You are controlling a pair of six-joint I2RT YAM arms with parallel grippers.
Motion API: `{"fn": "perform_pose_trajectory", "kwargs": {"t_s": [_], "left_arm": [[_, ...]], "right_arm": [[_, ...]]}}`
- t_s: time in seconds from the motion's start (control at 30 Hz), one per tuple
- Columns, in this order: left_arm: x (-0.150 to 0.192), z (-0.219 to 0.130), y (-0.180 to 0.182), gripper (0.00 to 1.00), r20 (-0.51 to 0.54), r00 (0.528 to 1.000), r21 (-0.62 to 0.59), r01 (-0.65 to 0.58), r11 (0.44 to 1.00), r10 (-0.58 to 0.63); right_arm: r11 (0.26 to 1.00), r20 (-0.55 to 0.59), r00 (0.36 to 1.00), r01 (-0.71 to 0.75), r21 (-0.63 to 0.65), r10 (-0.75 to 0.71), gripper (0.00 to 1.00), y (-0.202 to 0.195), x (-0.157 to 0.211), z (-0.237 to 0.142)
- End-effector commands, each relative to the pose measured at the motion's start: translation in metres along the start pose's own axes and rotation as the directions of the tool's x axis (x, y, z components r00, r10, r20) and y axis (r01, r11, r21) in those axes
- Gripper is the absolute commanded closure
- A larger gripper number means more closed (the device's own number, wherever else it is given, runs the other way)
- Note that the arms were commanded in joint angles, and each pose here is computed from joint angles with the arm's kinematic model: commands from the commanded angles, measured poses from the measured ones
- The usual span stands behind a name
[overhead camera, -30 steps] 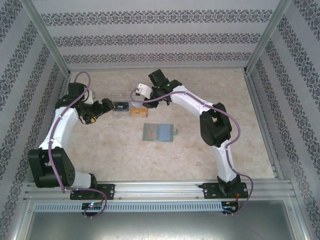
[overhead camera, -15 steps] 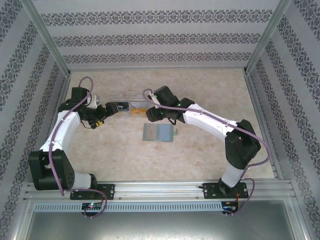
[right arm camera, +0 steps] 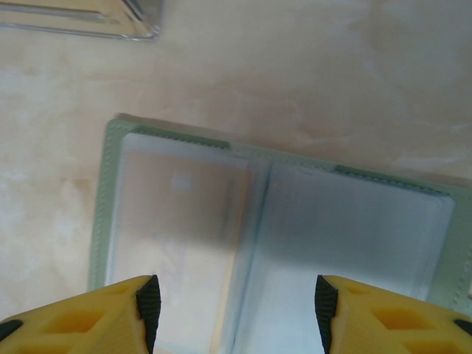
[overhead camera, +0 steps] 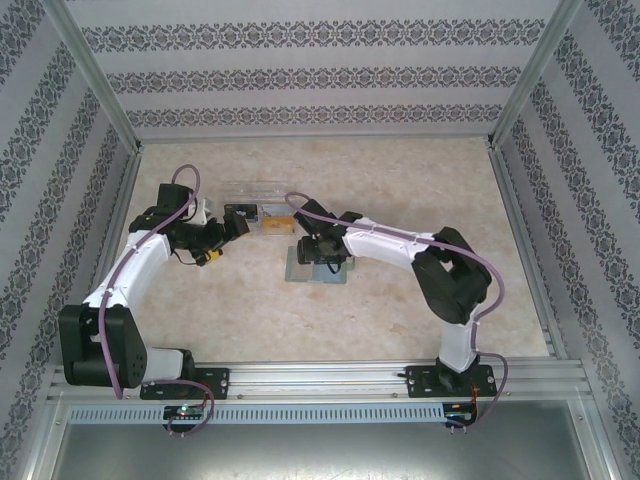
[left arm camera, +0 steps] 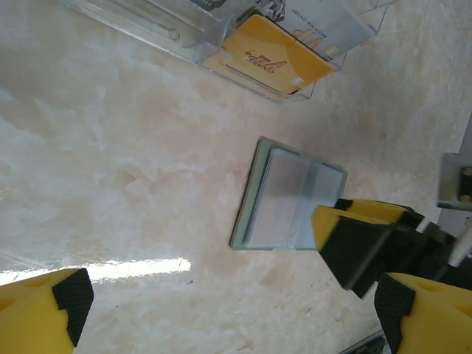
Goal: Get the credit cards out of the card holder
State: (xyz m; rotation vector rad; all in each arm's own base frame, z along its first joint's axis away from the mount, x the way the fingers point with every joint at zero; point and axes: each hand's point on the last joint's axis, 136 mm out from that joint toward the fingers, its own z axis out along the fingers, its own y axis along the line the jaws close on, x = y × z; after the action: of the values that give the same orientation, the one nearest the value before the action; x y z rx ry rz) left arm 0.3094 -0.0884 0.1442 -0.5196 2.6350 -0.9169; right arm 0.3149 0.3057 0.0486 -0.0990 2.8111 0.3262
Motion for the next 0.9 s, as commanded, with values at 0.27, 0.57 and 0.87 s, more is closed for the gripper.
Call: {"fn": "perform_pose_trajectory", "kwargs": {"t_s": [0.27,0.57,0.87], "left_arm": [[0.011,0.029,-0.004,0.09,-0.081,0.997,0.01,0.01,1.0,-0.009],[0.039,0.07,-0.024,0.33,-0.192,0.981,0.028,-0.026,0.999,0.03],[0.067,0.109,-0.042,0.57,-0.286,0.956,0.047,-0.053,0.998,0.064]], "right_arm": [[0.984,-0.058,0.998,0.02,0.175,-0.01,0.44,-0.02,0.007,0.023],[0.975,-0.122,0.992,0.032,0.218,-0.005,0.57,-0.034,0.022,0.04],[0.982,-0.125,0.992,0.013,0.191,0.012,0.64,-0.037,0.026,0.044]]}}
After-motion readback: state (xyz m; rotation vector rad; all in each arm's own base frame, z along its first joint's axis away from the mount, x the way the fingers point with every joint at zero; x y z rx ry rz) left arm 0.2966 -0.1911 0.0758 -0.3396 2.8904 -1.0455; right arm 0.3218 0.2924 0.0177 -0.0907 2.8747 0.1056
